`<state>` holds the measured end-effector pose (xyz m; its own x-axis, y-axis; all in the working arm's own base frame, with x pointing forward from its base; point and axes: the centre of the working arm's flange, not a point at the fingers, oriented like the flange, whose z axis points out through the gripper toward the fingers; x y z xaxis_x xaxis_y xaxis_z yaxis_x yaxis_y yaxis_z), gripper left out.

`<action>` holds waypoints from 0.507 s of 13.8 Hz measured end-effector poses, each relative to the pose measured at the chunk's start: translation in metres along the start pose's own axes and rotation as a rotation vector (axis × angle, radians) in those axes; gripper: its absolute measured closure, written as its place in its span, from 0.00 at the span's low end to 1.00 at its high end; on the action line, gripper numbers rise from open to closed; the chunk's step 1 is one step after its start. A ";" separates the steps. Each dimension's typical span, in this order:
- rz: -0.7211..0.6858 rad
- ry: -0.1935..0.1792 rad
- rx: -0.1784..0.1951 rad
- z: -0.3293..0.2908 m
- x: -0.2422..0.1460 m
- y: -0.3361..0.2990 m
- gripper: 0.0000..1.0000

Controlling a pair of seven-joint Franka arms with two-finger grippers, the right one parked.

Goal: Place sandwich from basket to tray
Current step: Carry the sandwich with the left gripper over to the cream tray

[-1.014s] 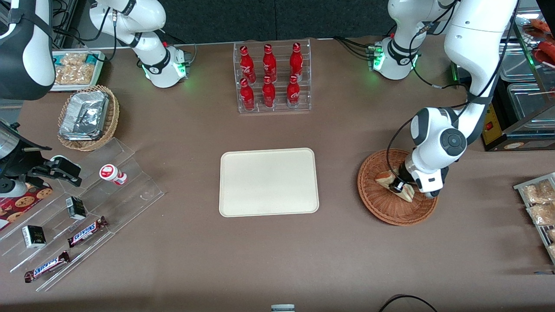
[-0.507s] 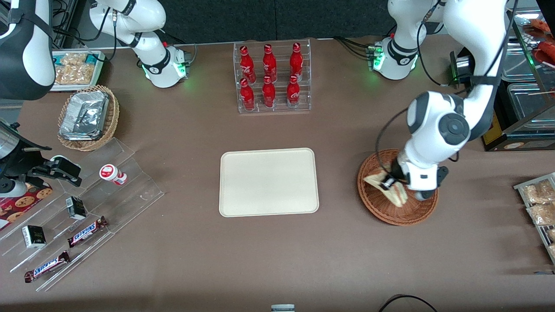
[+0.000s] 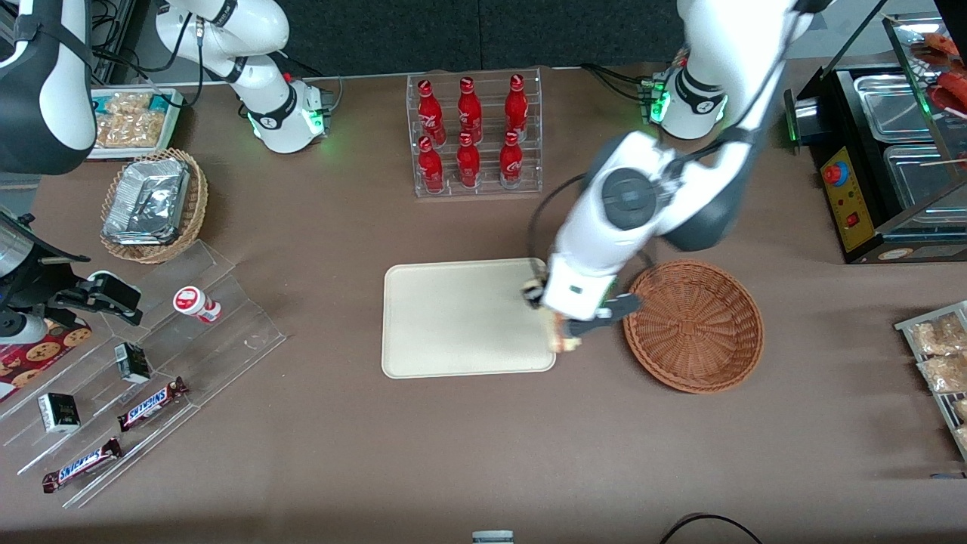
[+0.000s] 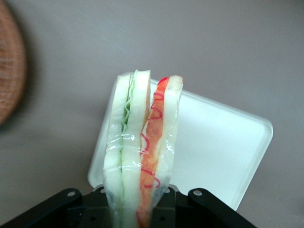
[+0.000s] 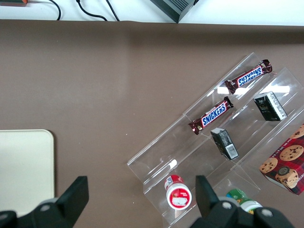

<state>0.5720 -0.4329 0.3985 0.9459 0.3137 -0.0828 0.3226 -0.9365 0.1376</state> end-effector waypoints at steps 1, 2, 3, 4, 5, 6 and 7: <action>0.038 -0.014 0.006 0.021 -0.016 0.021 0.84; 0.072 -0.024 0.014 0.041 -0.031 0.040 0.84; 0.098 -0.030 0.024 0.062 -0.042 0.054 0.84; 0.115 -0.037 0.038 0.083 -0.048 0.063 0.84; 0.130 -0.046 0.055 0.105 -0.053 0.068 0.84; 0.145 -0.050 0.078 0.128 -0.057 0.069 0.84; 0.157 -0.048 0.095 0.148 -0.059 0.070 0.84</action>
<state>0.5335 -0.5404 0.2668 0.9809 0.1568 -0.1147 0.1644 -0.9846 0.0594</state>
